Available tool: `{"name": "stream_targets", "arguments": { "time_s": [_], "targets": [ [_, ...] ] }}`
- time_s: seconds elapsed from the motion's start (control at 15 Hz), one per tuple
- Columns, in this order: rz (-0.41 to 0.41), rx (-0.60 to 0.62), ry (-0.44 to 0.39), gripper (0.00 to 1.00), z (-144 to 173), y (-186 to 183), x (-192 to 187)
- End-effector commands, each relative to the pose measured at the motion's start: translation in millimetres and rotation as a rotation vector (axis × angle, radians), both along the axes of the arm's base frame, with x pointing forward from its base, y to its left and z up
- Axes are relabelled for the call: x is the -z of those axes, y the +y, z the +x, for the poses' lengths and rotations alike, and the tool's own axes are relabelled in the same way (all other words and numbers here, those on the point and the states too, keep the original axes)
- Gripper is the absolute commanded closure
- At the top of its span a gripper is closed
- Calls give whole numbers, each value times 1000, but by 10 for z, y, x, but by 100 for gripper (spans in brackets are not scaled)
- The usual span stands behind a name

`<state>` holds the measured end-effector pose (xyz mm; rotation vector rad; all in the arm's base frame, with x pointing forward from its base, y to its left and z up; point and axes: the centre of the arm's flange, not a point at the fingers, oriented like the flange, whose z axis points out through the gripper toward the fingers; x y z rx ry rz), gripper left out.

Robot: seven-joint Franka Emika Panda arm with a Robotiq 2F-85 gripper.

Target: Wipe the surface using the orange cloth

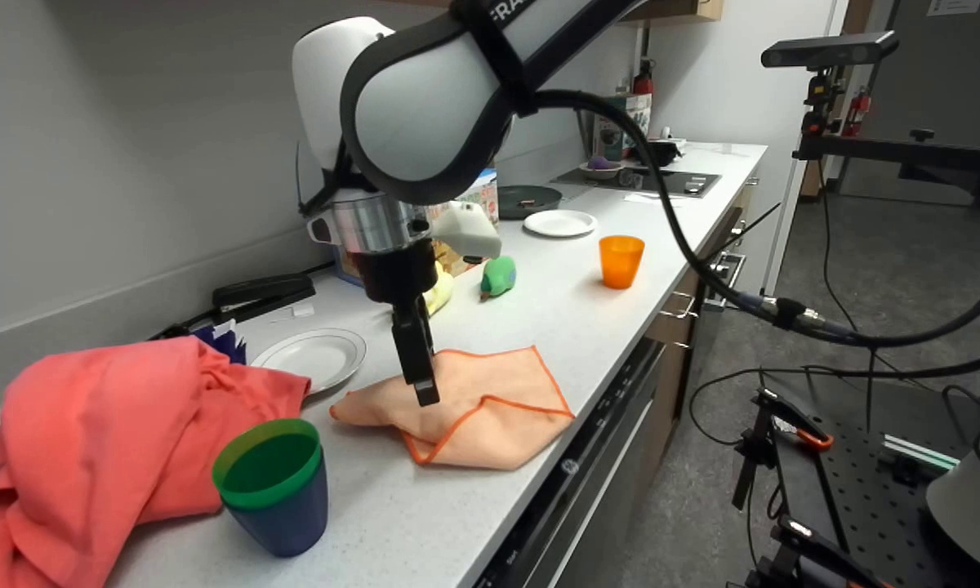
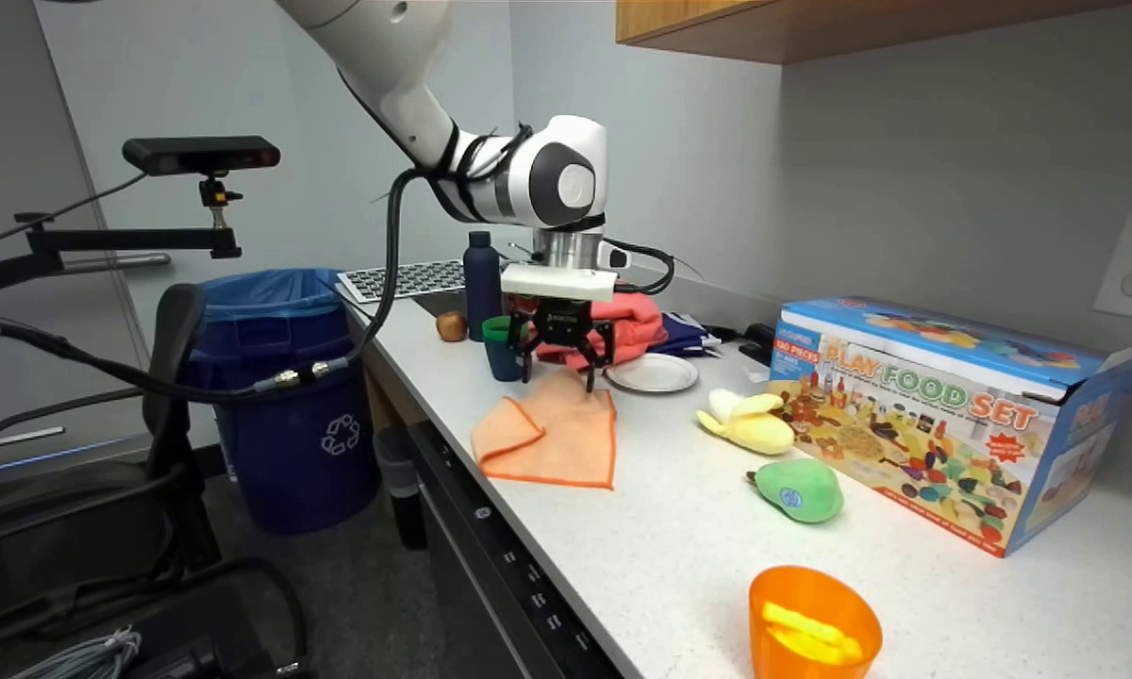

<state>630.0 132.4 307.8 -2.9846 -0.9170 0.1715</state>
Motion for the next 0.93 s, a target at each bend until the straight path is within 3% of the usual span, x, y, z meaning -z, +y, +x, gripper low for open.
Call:
{"name": "stream_targets", "arguments": {
  "time_s": [0.0, 0.2, 0.27, 0.67, 0.8, 0.87],
  "targets": [
    [-14, -29, -54, 0, 290, 155, 52],
    [44, 17, -33, 0, 406, 184, 108],
    [58, 35, -34, 0, 242, 87, 67],
    [101, 99, -12, 0, 131, -72, 28],
    [108, 109, -16, 26, 108, -111, 10],
    [113, 112, -18, 34, 88, -129, 3]
  ]
}}
